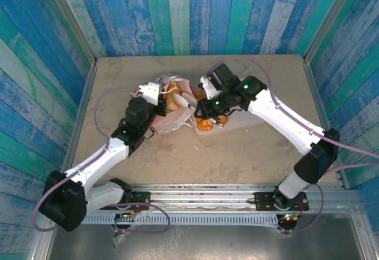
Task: Take the fake bread out of the paper bag
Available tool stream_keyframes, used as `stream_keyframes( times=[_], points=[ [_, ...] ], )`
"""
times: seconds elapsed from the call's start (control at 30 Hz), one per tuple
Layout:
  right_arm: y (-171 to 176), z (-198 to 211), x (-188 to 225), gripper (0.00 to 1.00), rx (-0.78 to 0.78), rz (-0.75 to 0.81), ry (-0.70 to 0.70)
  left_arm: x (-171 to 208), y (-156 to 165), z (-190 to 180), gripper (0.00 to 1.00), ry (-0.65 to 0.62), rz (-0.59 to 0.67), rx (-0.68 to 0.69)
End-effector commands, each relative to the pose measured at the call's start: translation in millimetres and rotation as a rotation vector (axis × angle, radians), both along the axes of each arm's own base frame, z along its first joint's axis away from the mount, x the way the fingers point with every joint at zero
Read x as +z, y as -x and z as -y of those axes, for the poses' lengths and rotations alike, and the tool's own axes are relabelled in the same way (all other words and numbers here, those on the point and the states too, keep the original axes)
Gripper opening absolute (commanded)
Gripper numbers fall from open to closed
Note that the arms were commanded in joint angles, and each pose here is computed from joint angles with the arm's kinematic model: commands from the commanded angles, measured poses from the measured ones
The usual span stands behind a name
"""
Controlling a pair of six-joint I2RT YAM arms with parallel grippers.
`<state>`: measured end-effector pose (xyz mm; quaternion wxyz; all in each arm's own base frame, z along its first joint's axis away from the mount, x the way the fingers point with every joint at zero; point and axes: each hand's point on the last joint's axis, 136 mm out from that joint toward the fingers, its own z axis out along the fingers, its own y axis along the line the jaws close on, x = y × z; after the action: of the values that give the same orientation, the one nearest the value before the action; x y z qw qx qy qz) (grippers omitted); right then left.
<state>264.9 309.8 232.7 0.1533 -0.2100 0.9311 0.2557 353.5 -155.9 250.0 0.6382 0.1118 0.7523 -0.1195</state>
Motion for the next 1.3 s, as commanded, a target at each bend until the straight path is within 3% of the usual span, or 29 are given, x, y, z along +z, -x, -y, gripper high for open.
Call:
stream_keyframes(
  times=[0.0,1.27],
  points=[
    [-7,2,-10,0.43,-0.028,-0.003,0.056,8,6,-3,0.0,0.026,0.02,0.001],
    [-48,-43,-71,0.52,-0.086,-0.087,0.091,0,5,3,0.0,0.006,-0.001,-0.026]
  ],
)
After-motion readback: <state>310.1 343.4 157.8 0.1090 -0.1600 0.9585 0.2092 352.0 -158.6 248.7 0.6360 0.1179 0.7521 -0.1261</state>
